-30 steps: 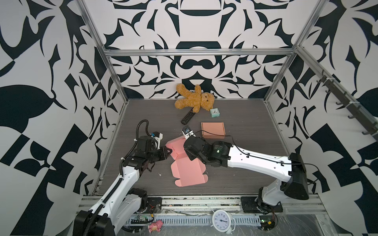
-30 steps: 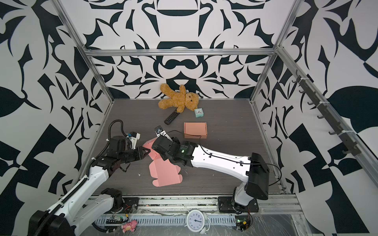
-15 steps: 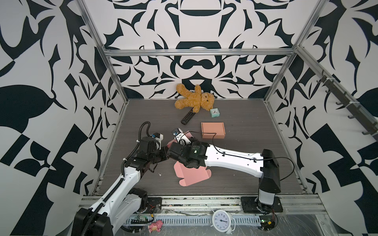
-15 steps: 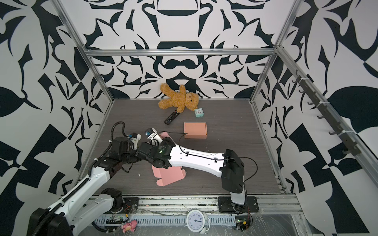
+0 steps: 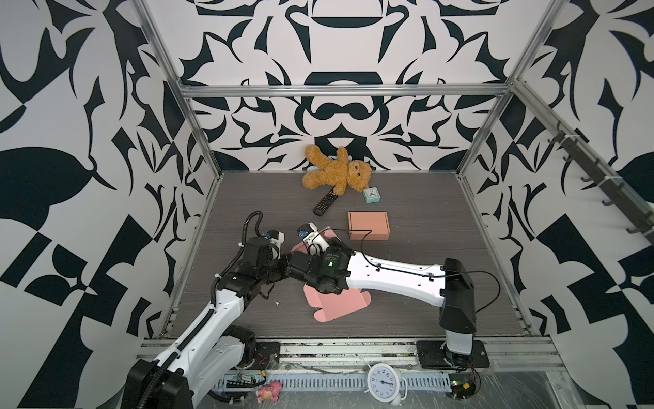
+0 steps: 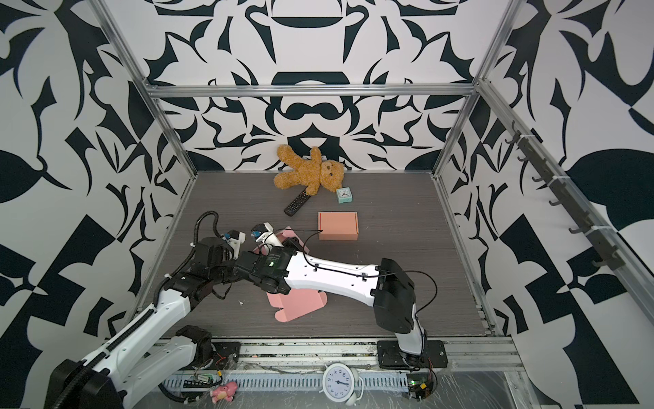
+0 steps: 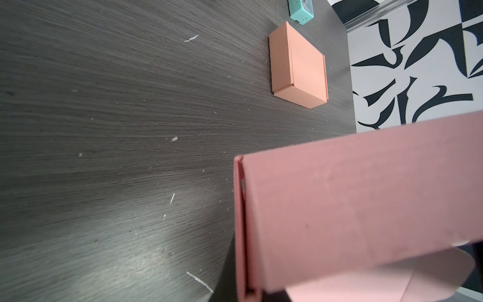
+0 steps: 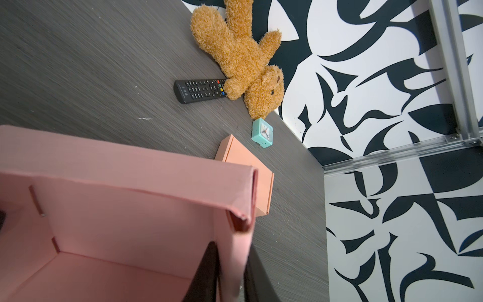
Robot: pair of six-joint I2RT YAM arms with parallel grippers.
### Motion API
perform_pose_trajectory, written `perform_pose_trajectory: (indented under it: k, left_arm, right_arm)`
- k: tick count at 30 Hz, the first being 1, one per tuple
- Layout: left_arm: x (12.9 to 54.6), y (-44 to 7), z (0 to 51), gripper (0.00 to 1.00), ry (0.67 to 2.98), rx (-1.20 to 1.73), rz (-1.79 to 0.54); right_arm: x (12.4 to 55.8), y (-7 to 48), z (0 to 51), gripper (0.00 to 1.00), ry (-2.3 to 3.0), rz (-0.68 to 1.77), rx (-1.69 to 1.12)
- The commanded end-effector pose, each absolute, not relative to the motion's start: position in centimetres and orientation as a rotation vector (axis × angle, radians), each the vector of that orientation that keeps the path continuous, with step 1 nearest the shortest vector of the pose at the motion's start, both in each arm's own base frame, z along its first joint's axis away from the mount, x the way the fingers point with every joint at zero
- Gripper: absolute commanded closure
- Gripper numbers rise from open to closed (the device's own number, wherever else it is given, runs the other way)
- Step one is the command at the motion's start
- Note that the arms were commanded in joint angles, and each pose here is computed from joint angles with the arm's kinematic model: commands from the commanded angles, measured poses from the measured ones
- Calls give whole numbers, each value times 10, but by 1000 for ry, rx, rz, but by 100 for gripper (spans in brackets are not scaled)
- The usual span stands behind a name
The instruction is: Fold the paper box
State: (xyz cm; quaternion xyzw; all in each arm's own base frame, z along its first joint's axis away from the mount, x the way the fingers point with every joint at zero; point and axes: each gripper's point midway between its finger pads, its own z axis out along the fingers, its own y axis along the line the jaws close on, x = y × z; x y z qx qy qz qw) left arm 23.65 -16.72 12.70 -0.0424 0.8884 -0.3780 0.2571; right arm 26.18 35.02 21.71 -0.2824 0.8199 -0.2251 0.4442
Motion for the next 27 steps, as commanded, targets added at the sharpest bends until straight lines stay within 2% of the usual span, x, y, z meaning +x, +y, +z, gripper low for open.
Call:
perform_pose_trajectory:
  k: [1,4,10,14,18,24,27]
  left_arm:
    - [243,-184,160,98,2298,-23,-1117]
    - [244,-185,161,98,2297,-22,-1107]
    - [242,-189,161,98,2300,-13,-1100]
    - [242,-190,160,98,2301,-7,-1097]
    - [243,-191,158,98,2305,-6,-1098]
    - [243,-193,156,98,2306,1,-1102]
    - [244,-194,156,98,2307,1,-1103]
  right_arm:
    - [261,352,224,86,2022,-583,-670]
    - [262,354,220,87,2025,-600,-669]
    - [263,351,217,80,2038,-573,-648]
    - [268,344,211,81,2067,-555,-624]
    - [271,339,206,86,2074,-571,-622]
    - [274,342,201,100,2070,-605,-637]
    - [275,342,200,100,2062,-638,-642]
